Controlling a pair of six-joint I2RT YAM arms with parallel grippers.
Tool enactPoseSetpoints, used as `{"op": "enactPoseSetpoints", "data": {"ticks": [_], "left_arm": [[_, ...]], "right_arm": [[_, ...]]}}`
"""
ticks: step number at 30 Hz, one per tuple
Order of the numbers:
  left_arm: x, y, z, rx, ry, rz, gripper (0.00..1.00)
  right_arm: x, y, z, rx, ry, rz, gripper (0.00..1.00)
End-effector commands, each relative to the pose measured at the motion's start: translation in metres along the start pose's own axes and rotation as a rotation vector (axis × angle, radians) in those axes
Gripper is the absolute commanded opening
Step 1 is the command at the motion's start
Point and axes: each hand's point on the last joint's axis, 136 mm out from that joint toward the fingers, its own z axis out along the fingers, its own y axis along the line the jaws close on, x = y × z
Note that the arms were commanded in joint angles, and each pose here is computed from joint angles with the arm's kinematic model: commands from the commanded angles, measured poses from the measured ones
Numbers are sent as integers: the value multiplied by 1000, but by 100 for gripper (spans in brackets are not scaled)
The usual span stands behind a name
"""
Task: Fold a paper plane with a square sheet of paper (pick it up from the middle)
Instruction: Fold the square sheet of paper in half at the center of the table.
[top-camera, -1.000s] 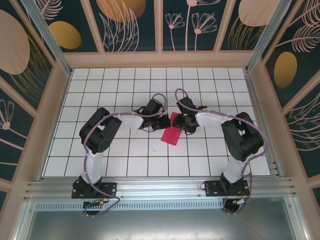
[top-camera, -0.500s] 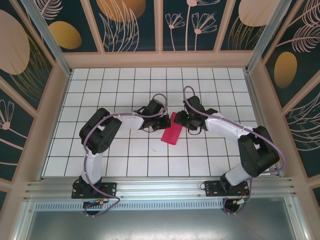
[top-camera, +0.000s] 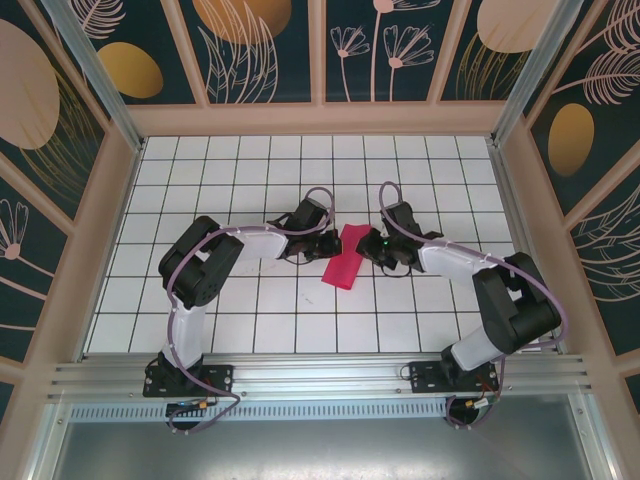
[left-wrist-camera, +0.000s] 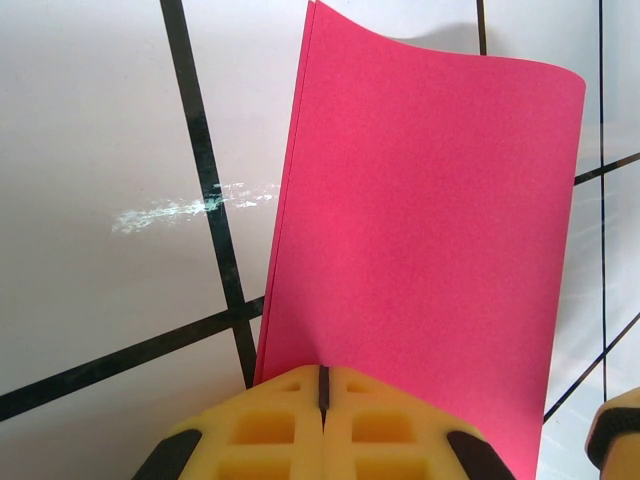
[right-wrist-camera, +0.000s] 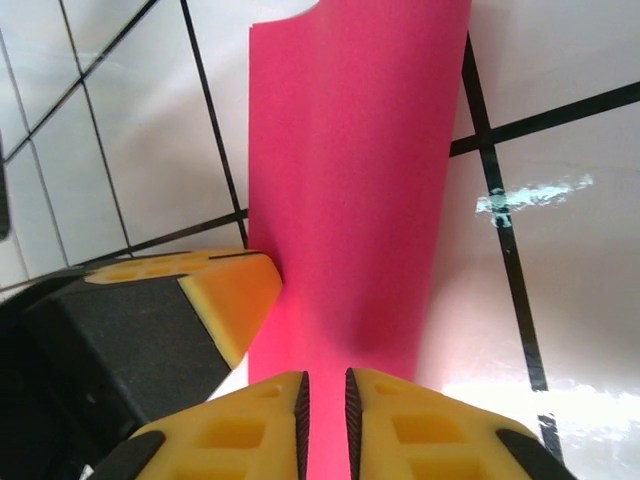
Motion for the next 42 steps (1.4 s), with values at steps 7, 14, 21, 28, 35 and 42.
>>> {"op": "enactPoseSetpoints", "data": {"ticks": [7, 14, 21, 28, 35, 42], "left_arm": [[24, 35, 7, -121, 63, -21, 4], [26, 37, 7, -127, 67, -20, 4], [26, 37, 8, -127, 68, -20, 4], [27, 38, 9, -127, 75, -23, 4], [29, 40, 10, -133, 81, -25, 3], [29, 39, 9, -129, 81, -24, 3]], "right_arm": [[0, 15, 9, -176, 39, 31, 16], [4, 2, 18, -157, 64, 42, 16], [10, -18, 22, -103, 76, 52, 17], [16, -33, 29, -74, 93, 65, 17], [22, -53, 32, 3, 100, 99, 17], [11, -23, 14, -66, 72, 60, 19]]}}
